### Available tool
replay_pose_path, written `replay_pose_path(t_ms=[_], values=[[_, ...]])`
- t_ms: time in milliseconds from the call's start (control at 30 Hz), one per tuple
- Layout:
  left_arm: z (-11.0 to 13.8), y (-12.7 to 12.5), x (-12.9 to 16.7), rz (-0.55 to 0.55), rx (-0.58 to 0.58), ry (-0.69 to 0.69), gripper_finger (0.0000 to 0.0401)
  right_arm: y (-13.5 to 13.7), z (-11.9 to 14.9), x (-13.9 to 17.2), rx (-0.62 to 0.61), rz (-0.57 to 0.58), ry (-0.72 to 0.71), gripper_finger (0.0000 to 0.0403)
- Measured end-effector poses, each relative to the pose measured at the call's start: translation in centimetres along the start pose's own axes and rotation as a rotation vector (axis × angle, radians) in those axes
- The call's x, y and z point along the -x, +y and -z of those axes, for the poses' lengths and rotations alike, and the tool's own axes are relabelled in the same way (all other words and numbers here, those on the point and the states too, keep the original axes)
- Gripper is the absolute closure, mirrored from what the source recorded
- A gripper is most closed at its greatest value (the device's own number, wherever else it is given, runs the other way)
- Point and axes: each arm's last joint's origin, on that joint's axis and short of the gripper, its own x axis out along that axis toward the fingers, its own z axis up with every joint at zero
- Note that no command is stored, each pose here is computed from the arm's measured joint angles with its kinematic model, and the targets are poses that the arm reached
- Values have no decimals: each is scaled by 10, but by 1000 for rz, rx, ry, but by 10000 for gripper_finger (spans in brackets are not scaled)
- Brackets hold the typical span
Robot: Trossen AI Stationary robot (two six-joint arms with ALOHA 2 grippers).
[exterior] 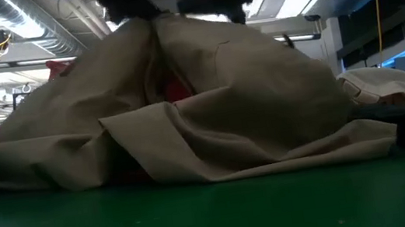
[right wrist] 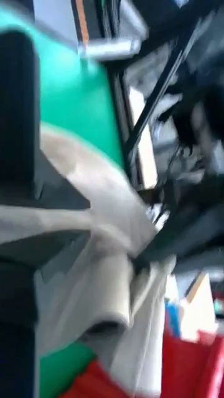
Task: Fold Laundry from Bin
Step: Fold the brown shorts
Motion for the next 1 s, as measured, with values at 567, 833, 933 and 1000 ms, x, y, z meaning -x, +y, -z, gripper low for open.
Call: replay_pose_path(t_ms=[567,833,933,1000], values=[[-55,-11,67,66,-252,-387,401,-14,-39,115,232,270,118,139],[-66,-12,75,116,-255,-523,401,-6,-29,105,202,1,200,139],[-69,-12,77,145,-263,-564,401,-7,-31,104,197,35,173,139],[-71,-13,78,151,-257,-587,401,-7,-35,104,192,27,137,139]])
